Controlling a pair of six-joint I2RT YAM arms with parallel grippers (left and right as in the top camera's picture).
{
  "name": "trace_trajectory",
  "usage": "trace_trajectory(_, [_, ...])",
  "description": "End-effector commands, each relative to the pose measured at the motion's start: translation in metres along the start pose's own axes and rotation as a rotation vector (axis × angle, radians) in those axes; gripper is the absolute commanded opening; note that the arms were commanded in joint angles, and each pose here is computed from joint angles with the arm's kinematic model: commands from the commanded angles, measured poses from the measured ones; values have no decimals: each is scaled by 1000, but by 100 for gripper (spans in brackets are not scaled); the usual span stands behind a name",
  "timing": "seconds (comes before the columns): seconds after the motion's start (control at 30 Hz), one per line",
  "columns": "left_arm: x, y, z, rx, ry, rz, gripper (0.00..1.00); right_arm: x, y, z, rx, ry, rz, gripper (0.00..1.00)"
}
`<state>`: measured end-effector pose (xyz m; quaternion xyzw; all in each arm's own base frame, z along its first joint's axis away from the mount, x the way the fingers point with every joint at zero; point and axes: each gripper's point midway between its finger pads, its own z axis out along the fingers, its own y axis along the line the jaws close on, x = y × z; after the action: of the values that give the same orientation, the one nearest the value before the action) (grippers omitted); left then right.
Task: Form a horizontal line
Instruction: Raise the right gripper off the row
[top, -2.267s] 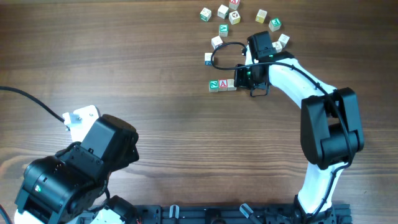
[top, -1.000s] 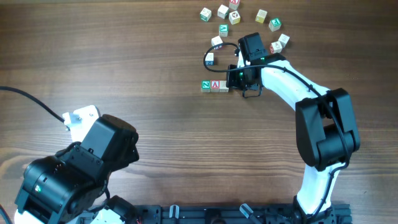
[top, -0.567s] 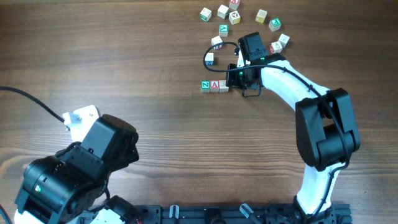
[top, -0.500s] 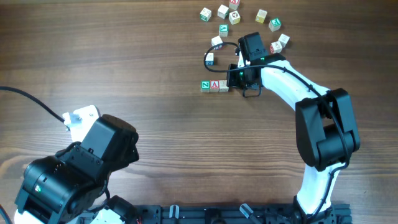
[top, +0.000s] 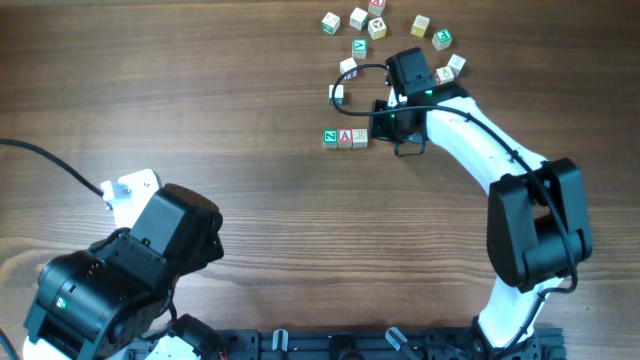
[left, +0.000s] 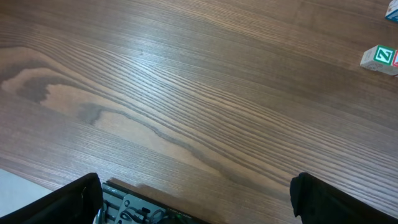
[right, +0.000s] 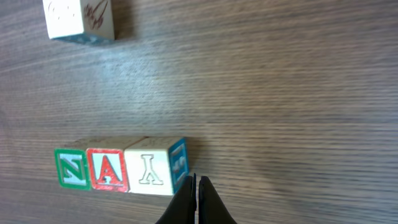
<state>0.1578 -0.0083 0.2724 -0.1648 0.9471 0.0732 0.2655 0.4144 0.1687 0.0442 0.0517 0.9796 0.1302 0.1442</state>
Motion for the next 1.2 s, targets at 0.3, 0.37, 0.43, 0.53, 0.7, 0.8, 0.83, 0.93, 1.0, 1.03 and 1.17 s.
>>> trace_trajectory(0.3, [0,0,-1,5,-3,-5,100,14,-3,28,35,42,114,5])
trace_trajectory(0.37, [0,0,-1,5,-3,-5,100,15,-3,31,37,45,122,4])
trace_trajectory(0.43, [0,0,-1,5,-3,-5,100,15,-5,33,43,44,123,5])
trace_trajectory(0.53, [0,0,-1,5,-3,-5,100,20,-11,42,67,60,125,4])
trace_trajectory(0.7, [0,0,-1,5,-3,-5,100,26,-16,52,84,84,128,5])
trace_trajectory(0.8, [0,0,-1,5,-3,-5,100,26,-15,52,79,87,128,4])
trace_trajectory(0.83, [0,0,-1,5,-3,-5,100,27,-13,52,71,90,128,4])
trace_trajectory(0.93, [0,0,-1,5,-3,-5,100,29,-9,52,44,104,130,5])
trace_trajectory(1.0, [0,0,-1,5,-3,-5,100,31,-5,52,25,116,131,5])
trace_trajectory(1.03, [0,0,-1,5,-3,-5,100,31,-4,52,16,120,132,5])
trace_trajectory(1.17, [0,0,-1,5,-3,-5,100,32,3,52,-21,132,132,4])
